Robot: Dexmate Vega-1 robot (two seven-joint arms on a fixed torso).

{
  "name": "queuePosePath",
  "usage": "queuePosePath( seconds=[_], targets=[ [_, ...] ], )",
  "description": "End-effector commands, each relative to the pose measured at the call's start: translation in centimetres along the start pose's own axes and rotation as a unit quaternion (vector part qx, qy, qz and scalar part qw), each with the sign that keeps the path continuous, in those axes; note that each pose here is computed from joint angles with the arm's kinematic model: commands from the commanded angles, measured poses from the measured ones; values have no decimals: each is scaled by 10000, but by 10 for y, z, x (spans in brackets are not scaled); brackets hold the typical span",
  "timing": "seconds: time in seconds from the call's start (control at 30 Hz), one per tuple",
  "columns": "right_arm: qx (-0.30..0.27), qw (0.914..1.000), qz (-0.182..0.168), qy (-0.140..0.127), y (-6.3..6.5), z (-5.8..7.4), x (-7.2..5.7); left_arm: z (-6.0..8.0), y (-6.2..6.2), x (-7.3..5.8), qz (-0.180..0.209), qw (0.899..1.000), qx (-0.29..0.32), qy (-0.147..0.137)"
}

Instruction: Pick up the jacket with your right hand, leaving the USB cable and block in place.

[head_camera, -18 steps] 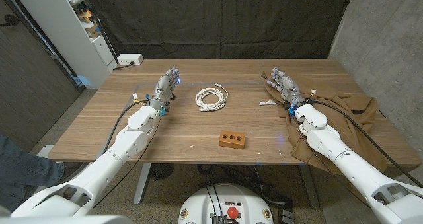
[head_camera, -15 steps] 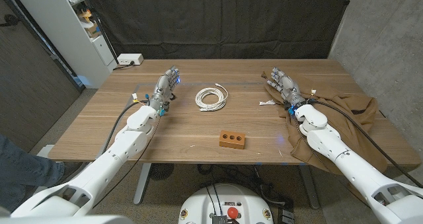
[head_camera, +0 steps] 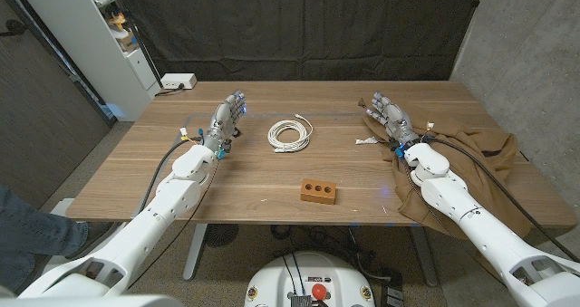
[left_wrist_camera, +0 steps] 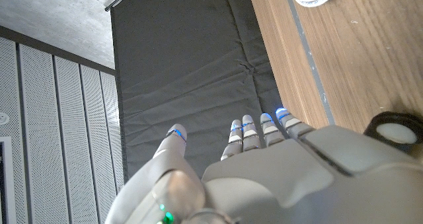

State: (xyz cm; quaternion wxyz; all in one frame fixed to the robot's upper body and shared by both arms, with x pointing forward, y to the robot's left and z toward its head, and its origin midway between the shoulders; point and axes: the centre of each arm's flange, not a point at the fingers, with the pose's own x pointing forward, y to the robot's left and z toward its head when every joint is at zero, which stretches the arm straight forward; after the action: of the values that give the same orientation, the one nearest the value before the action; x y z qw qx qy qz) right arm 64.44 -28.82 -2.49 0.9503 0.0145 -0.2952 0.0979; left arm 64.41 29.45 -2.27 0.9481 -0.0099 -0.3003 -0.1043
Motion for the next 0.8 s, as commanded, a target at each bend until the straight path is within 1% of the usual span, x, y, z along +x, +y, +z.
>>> queuePosePath(
  seconds=[0.03, 0.23, 0.47, 0.8],
  targets=[
    [-61, 9997, 23, -221, 0, 15, -4, 4, -4, 2, -102, 9999, 18, -38],
    [-107, 9995, 32, -284, 1, 24, -4, 5, -7, 3, -182, 9997, -149, -111],
    [-191, 9990, 71, -402, 1, 35, -4, 10, -9, 3, -204, 9996, -110, -146],
    [-224, 9981, 145, -559, 5, 46, -6, 8, -11, 2, -274, 9994, -176, -114]
  ],
)
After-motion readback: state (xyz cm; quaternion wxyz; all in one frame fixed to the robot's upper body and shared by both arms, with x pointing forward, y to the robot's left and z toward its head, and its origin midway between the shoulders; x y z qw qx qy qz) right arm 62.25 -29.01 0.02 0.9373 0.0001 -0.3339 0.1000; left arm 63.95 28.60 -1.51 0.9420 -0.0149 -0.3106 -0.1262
